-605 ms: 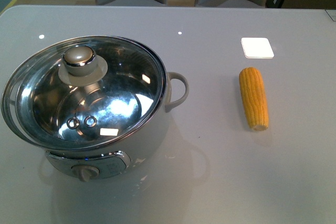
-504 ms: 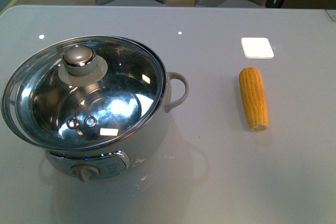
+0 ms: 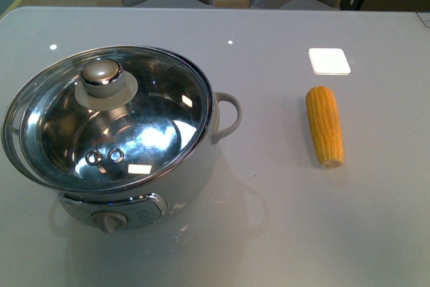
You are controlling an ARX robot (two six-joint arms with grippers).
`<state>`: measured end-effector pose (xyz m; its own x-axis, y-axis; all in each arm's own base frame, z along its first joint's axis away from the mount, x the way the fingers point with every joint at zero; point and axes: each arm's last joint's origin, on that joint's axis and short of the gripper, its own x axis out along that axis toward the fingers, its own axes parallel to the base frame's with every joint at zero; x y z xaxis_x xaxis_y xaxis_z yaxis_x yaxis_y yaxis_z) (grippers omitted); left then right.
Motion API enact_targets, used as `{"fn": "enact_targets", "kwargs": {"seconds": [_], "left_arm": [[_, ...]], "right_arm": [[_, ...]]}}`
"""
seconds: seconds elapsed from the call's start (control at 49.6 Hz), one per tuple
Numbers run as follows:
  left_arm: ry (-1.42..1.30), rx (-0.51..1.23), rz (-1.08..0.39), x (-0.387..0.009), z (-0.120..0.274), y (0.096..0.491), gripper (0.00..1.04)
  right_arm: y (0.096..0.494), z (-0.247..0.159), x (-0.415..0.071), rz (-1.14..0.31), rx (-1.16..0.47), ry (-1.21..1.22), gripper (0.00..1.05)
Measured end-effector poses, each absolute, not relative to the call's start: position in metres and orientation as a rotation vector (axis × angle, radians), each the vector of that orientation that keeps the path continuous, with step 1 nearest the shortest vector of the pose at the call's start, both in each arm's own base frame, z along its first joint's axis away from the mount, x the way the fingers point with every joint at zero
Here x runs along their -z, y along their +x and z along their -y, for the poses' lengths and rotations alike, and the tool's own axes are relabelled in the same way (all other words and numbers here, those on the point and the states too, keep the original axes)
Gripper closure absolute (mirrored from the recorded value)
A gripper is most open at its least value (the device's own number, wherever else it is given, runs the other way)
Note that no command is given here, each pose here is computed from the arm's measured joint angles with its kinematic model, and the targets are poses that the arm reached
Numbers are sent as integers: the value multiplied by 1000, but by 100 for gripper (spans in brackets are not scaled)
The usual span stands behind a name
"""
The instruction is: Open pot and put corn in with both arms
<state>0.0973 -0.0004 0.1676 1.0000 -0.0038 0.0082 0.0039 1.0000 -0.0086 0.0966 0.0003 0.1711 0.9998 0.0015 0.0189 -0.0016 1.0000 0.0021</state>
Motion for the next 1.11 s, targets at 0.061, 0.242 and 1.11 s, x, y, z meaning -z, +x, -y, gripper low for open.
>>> {"fn": "enact_targets", "kwargs": {"seconds": [0.061, 0.242, 1.11], "left_arm": [[-9, 4, 8, -168, 0, 97, 7], [-12, 43, -79, -167, 0, 97, 7], [51, 239, -413, -141, 83, 287, 7]], "right_arm": [[97, 0, -171, 18, -2, 2, 9], [97, 0, -171, 19, -1, 2, 9], [97, 0, -171, 19, -3, 2, 9]]}}
